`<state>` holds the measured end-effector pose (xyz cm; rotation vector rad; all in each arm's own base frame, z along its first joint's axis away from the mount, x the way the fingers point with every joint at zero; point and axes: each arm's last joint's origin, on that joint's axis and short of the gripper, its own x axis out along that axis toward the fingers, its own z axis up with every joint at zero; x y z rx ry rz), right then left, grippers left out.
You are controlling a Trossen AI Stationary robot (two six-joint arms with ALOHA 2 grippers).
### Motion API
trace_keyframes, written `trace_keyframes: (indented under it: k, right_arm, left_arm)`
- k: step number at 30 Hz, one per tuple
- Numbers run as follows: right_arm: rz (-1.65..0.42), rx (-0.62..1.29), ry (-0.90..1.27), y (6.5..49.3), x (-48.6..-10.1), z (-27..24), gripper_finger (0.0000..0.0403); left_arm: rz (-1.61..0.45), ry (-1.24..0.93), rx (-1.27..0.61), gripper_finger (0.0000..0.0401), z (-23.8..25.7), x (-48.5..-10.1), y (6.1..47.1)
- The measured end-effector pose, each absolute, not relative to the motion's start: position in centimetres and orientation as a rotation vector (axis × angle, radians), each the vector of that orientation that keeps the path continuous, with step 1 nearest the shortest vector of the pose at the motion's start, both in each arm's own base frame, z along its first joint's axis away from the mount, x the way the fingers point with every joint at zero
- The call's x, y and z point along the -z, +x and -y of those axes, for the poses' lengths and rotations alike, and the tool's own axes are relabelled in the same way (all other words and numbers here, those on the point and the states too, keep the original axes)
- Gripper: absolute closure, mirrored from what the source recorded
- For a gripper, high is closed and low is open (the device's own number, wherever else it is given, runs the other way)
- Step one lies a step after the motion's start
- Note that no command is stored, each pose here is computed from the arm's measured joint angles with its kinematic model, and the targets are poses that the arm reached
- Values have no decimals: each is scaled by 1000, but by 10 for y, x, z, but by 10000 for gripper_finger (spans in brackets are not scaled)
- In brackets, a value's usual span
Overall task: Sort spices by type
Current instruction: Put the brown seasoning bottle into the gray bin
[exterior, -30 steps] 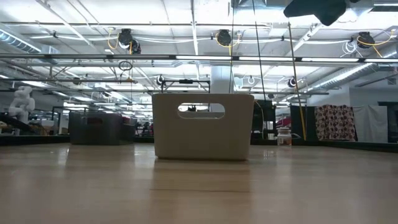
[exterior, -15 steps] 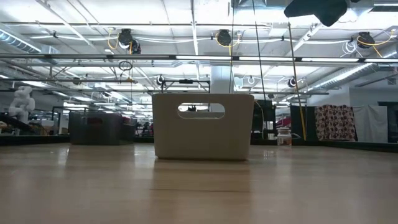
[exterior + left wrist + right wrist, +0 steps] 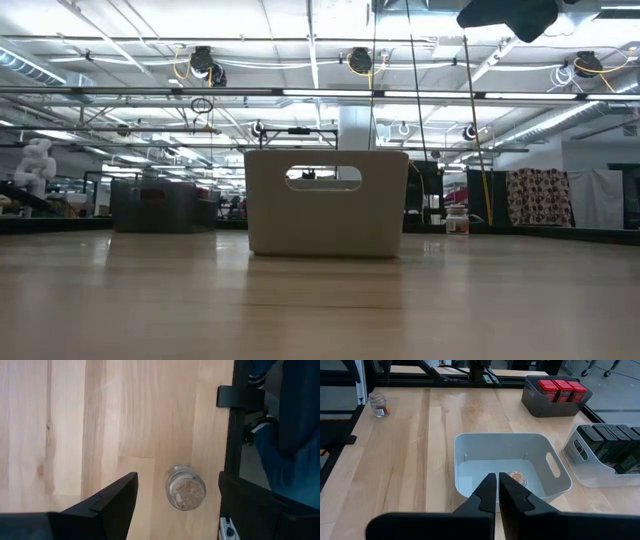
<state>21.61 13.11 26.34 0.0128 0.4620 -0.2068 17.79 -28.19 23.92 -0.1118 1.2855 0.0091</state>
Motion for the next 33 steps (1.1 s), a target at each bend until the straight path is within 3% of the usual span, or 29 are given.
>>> trace_keyframes:
  k: [15, 33]
  right_arm:
    - [-463, 207, 13, 216, -263, -131, 403]
    - [-462, 207, 15, 216, -263, -131, 403]
  left_arm:
    - [-1400, 20, 34, 120, 296, -204, 180]
    - [-1404, -11, 52, 120, 299, -204, 180]
